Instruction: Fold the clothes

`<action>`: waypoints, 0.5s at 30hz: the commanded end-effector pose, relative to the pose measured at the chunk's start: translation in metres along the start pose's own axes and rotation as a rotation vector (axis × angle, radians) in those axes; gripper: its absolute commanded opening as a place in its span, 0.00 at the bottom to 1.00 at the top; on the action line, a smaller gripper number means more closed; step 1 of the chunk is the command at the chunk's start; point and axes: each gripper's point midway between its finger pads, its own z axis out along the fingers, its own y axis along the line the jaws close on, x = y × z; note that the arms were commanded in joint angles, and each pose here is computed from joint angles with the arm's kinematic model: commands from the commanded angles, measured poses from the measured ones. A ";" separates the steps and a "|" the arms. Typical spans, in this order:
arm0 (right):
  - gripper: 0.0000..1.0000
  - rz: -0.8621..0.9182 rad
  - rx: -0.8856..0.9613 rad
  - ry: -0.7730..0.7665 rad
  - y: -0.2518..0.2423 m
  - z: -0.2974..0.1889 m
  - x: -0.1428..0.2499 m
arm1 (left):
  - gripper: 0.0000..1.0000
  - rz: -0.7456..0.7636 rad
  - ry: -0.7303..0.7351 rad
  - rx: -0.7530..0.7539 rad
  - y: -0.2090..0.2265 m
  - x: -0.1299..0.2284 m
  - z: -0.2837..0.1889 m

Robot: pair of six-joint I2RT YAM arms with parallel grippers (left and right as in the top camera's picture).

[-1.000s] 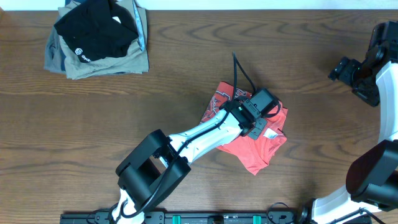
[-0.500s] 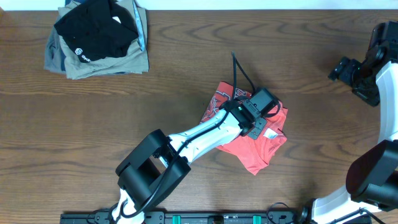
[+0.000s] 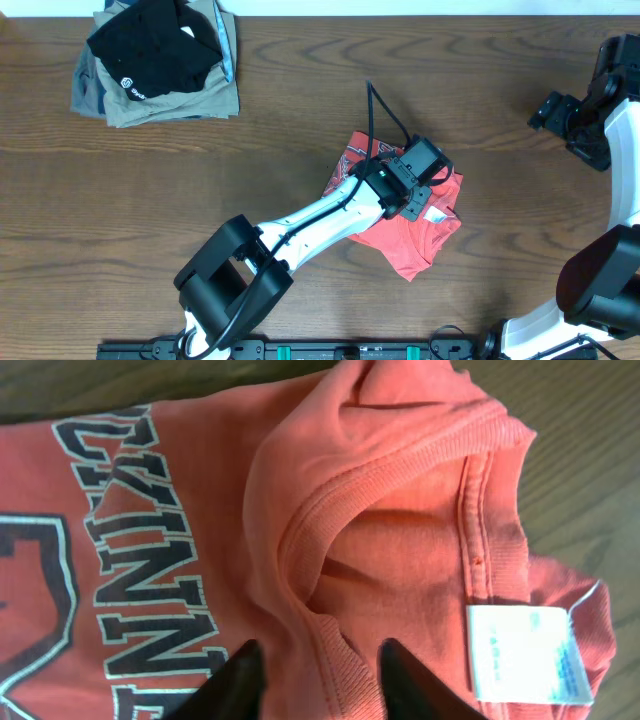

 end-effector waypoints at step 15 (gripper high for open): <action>0.99 -0.019 0.000 -0.012 0.002 -0.003 -0.002 | 0.35 0.003 -0.148 0.057 -0.020 -0.037 -0.002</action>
